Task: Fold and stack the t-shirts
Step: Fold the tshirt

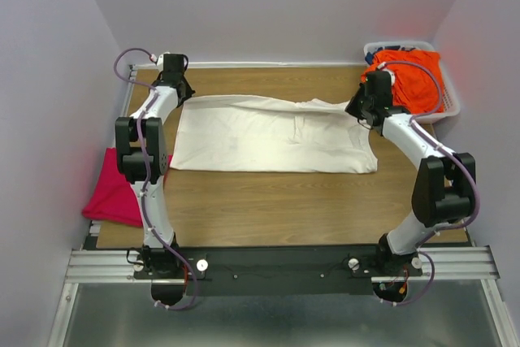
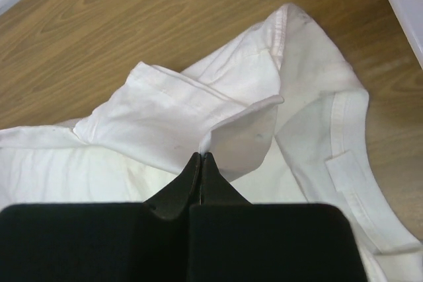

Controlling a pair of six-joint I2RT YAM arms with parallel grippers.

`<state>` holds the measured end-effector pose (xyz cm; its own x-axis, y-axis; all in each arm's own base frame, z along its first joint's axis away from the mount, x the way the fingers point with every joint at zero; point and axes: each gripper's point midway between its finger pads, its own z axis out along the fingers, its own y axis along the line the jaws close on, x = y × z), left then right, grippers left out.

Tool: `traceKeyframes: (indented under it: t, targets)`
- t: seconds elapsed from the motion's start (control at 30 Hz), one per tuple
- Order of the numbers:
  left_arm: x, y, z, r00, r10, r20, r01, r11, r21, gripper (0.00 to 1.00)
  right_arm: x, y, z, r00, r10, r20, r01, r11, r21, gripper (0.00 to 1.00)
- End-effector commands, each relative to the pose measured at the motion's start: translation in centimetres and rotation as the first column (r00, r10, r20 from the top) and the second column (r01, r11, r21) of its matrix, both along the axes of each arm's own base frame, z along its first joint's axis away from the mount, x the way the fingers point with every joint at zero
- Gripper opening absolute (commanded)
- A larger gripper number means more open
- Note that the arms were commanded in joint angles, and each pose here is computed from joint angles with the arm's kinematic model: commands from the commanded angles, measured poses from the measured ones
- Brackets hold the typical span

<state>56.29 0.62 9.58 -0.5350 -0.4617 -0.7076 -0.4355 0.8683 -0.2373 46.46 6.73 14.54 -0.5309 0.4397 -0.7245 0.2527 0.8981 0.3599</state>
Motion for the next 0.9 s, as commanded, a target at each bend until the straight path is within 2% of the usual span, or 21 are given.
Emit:
traceKeyframes:
  t: [0.0,0.4,0.6,0.87]
  targets:
    - [-0.6,-0.1,1.7,0.999,0.006,0.046,-0.004,1.000,-0.028,0.00,-2.1,-0.1,-0.5,1.000,-0.015,-0.012,0.016,1.000,0.017,0.00]
    - [-2.5,0.0,2.6,0.998,0.024,0.060,-0.021,0.999,-0.037,0.00,-5.5,-0.4,-0.9,1.000,0.000,-0.019,0.000,1.000,0.021,0.00]
    - [-4.1,1.4,1.4,0.997,0.066,0.029,-0.064,0.997,-0.042,0.00,-6.4,-0.3,-1.4,1.000,0.004,-0.030,-0.003,1.000,0.027,0.01]
    - [-6.1,0.9,-0.7,0.998,0.061,-0.009,-0.062,0.996,-0.069,0.00,-7.1,-0.6,-2.2,0.999,-0.006,-0.051,0.007,1.000,0.020,0.00]
